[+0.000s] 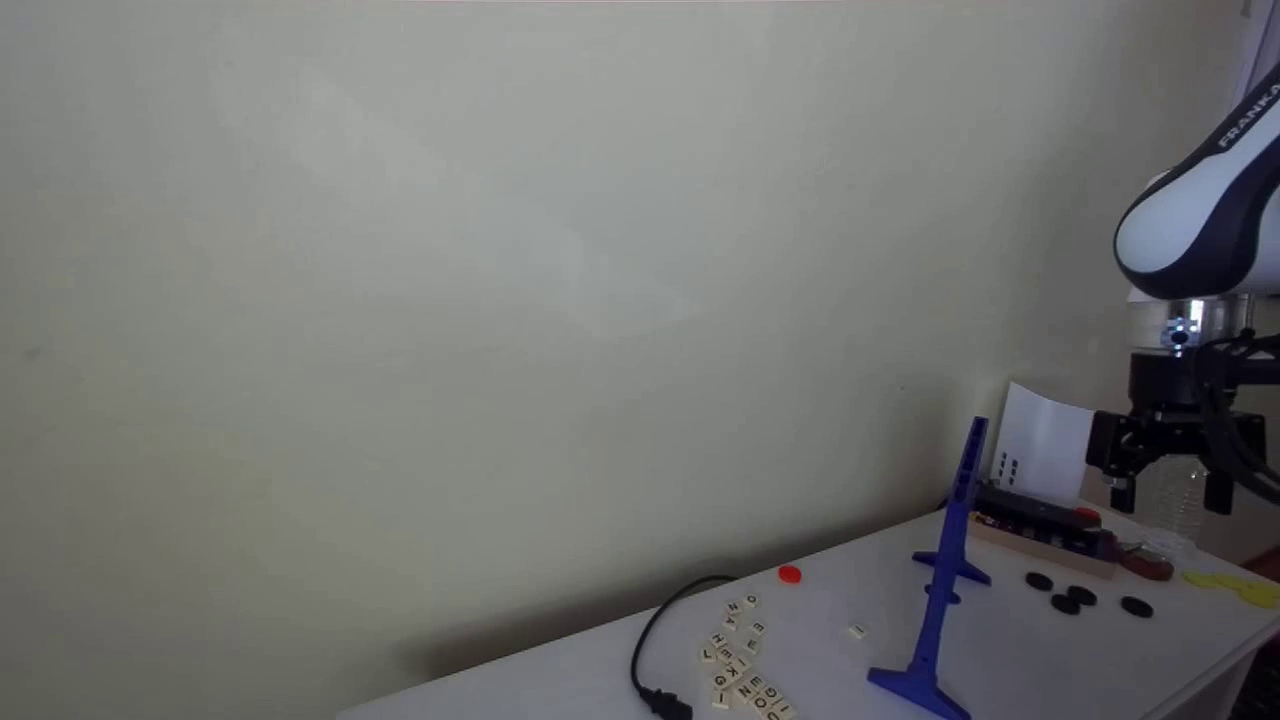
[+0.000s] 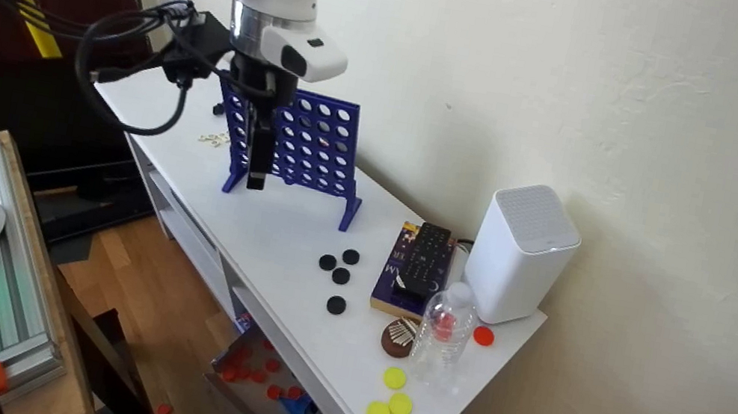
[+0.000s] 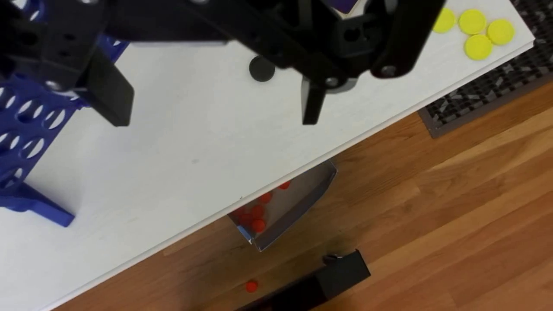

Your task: Put the black ring on the rack

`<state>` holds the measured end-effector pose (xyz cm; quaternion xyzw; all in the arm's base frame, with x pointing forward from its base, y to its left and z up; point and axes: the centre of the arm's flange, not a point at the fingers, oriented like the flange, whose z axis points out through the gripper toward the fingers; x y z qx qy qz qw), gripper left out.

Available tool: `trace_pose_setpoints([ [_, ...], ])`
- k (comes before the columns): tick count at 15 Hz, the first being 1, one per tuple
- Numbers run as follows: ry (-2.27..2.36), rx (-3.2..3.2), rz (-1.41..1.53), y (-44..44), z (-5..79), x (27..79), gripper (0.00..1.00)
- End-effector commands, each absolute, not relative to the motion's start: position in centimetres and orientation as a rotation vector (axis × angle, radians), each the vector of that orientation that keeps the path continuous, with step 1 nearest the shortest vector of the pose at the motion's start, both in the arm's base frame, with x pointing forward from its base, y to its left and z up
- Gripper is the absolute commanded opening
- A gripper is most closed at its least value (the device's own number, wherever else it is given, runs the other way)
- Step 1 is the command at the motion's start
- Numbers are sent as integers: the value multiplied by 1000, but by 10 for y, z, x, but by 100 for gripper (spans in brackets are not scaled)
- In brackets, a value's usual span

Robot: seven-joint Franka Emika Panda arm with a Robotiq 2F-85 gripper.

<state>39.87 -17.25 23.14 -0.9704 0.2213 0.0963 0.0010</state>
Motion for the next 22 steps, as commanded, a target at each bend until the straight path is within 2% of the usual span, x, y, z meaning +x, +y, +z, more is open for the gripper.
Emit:
trace_pose_setpoints([
  [1, 651, -3093, 349, -190, 196, 440, 100],
  [12, 98, -3176, 387, -233, 126, 489, 100],
  [20, 140, -3156, 399, -228, 126, 486, 100],
  [22, 118, -3178, 311, -231, 121, 491, 100],
])
